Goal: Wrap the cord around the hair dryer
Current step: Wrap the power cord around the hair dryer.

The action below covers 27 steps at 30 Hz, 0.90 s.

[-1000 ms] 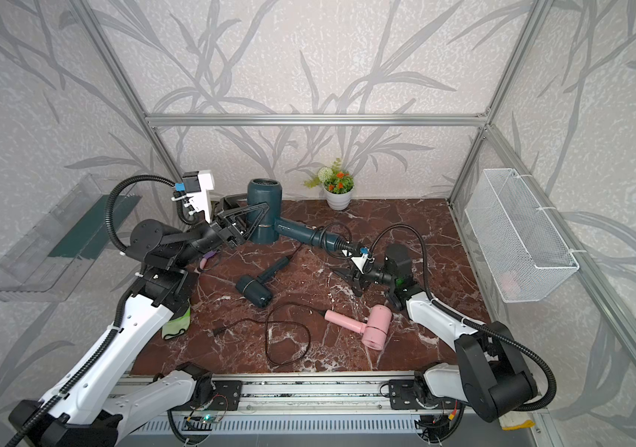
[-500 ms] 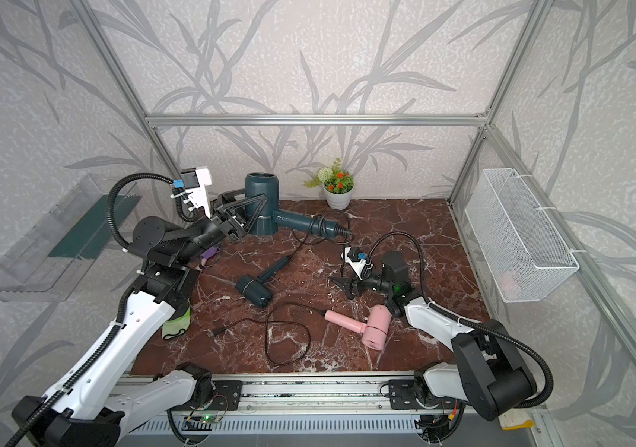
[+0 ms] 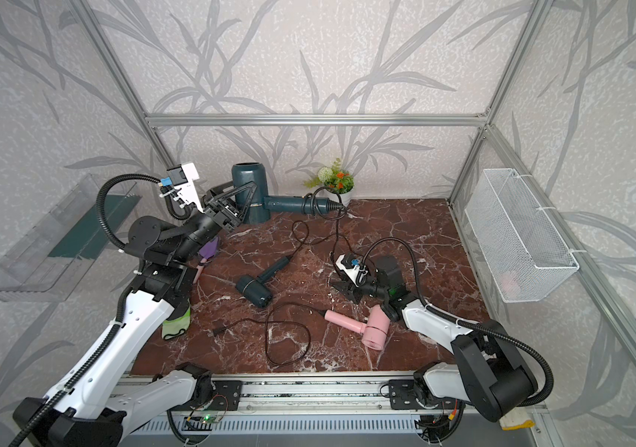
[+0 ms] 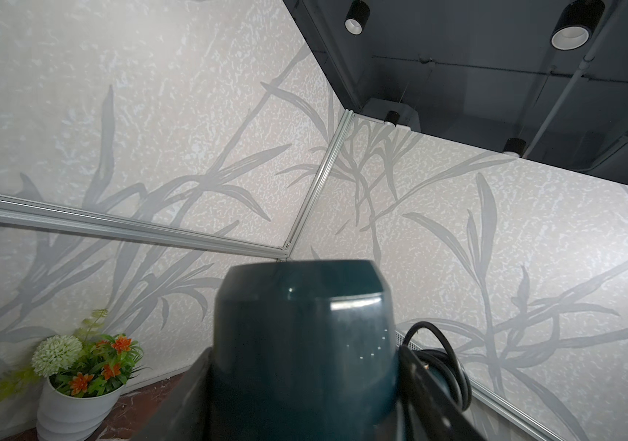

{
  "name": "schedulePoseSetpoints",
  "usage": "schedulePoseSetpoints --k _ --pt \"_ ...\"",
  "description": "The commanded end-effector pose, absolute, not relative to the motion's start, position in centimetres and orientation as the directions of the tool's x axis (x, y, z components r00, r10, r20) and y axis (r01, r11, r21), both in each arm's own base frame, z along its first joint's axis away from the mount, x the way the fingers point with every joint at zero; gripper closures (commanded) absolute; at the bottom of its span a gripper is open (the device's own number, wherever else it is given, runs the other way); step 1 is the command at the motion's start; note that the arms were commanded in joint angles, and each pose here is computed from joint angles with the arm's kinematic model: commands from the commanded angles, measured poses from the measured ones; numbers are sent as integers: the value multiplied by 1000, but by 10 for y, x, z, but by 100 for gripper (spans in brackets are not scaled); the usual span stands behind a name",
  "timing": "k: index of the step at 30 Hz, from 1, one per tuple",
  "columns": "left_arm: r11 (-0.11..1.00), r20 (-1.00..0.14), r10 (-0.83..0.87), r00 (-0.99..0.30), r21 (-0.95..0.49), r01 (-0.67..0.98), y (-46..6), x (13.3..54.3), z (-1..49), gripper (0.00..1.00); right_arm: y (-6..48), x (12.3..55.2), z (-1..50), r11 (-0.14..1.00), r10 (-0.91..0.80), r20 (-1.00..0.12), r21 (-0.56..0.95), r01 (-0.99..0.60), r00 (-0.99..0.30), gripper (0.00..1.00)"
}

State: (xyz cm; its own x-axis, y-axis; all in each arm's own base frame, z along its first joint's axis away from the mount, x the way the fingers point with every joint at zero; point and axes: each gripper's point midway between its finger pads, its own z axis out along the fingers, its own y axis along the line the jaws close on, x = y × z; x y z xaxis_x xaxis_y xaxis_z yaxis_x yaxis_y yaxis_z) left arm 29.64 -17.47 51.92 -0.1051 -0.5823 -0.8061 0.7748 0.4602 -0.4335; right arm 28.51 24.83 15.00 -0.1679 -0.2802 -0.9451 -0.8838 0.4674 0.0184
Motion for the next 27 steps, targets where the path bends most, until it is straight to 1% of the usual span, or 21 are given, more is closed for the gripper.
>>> schedulePoseSetpoints --k 1,2,5,6,7,13,17,20,24,27 --pt "472 -759 -651 12 -393 789 -156 285 556 100 252 285 154 465 -309 -938 -4 -886 -158 61" --pt "482 -753 -657 21 -399 780 -153 286 556 100 254 283 155 456 -323 -935 -19 -890 -146 67" --pt "501 -739 -672 36 -419 757 -146 291 555 100 255 277 156 448 -363 -922 -51 -893 -130 91" --pt "507 -735 -676 40 -425 750 -144 293 554 100 257 274 158 442 -375 -920 -64 -895 -119 97" --pt "513 -730 -682 46 -433 741 -142 295 553 100 258 270 162 436 -388 -916 -87 -896 -100 100" --pt "536 -702 -708 76 -464 705 -132 305 550 100 266 244 177 379 -471 -882 -178 -908 -24 100" --pt "565 -685 -720 109 -487 666 -124 315 548 100 272 226 171 304 -590 -807 -254 -918 27 100" --pt "607 -697 -704 132 -495 621 -119 325 543 100 276 214 178 242 -660 -744 -339 -909 102 100" --pt "609 -706 -699 110 -508 609 -122 335 531 100 278 206 201 195 -697 -696 -414 -889 171 100" --pt "582 -711 -700 67 -514 630 -129 335 524 100 275 209 213 197 -705 -683 -448 -872 191 100"
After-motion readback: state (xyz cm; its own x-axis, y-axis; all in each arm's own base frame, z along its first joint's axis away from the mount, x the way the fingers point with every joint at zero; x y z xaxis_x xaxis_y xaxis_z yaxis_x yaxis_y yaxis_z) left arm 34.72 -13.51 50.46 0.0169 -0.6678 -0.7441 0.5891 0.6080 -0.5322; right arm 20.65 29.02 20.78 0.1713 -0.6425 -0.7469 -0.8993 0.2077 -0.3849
